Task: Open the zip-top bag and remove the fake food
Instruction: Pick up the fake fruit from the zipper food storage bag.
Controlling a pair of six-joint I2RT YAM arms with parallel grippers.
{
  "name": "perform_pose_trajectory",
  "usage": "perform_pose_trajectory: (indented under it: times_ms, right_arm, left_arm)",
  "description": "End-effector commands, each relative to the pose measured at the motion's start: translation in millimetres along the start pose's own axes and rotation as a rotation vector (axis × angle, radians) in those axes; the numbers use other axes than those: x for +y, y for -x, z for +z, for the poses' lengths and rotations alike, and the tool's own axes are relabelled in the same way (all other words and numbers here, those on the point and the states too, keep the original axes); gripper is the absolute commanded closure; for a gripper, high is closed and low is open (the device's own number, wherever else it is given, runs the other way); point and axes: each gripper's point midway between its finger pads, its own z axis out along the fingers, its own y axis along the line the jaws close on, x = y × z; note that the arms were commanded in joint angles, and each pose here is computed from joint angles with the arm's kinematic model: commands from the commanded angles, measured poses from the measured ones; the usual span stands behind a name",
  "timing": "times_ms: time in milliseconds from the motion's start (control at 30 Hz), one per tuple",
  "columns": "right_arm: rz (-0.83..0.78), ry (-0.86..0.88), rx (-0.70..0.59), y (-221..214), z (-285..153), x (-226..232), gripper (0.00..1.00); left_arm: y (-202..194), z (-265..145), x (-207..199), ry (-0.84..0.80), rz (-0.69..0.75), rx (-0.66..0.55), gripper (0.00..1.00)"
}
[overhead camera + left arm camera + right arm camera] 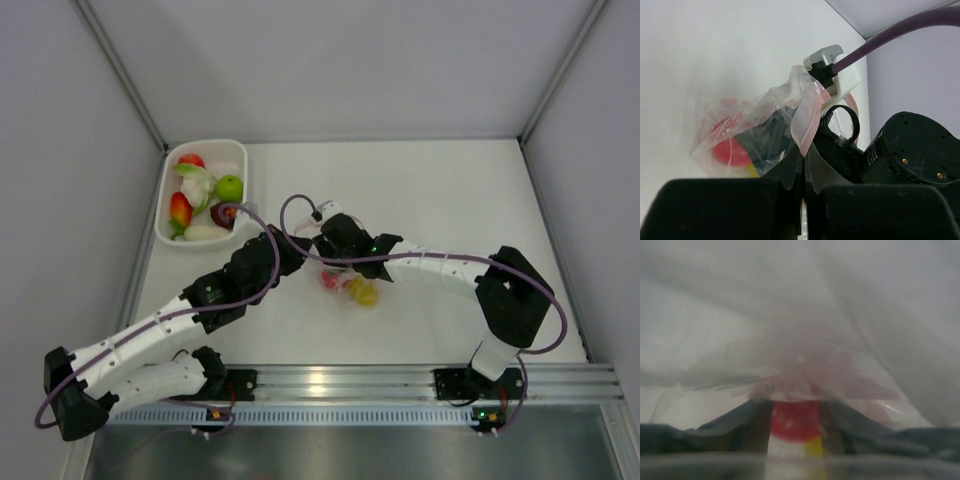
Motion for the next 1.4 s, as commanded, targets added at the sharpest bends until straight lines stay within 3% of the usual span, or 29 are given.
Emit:
perform_pose_trajectory:
  times_ms: [0, 200, 433, 600, 767, 1000, 1133, 1367]
  right_arm:
    - [-0.001, 0.012, 0.006, 5.2, 3.0, -0.6, 0.57]
    - [-0.013, -0.022, 0.104, -22.9, 4.1, -8.8, 0.41]
    - [0.001, -0.118, 0.137, -37.7, -5.7, -27.6, 0.15]
    - [0.033, -0.124, 0.079, -26.2, -25.2, -29.1, 0.15]
    - [0.099, -0.216, 0.026, -17.3, -47.8, -45.6, 0.25]
    - [0.092, -0.335, 0.083, -37.2, -62.5, -65.1, 0.31]
    - [0.05, -0.363, 0.136, -45.8, -75.9, -69.6, 0.41]
    - [0.011, -0.341, 0.207, -57.9, -87.8, -68.6, 0.38]
  left_arm:
    - [9.3, -1.5, 1.0, 0.004, 0.001, -0.044, 1.0]
    - [6.3, -1.6, 20.0, 0.053, 0.031, -0.052, 1.0]
    - [5.0, 3.0, 23.2, 0.072, 0.077, -0.054, 1.0]
    - [-2.9, 11.6, 27.9, 0.099, 0.108, -0.037, 1.0]
    - [-7.8, 15.4, 26.4, 0.109, 0.11, -0.035, 1.0]
    - [-6.9, 12.1, 21.6, 0.113, 0.118, -0.076, 1.0]
    - [-2.5, 10.6, 19.9, 0.118, 0.121, -0.103, 1.0]
    - [19.3, 4.2, -5.6, 0.077, 0.129, -0.151, 1.0]
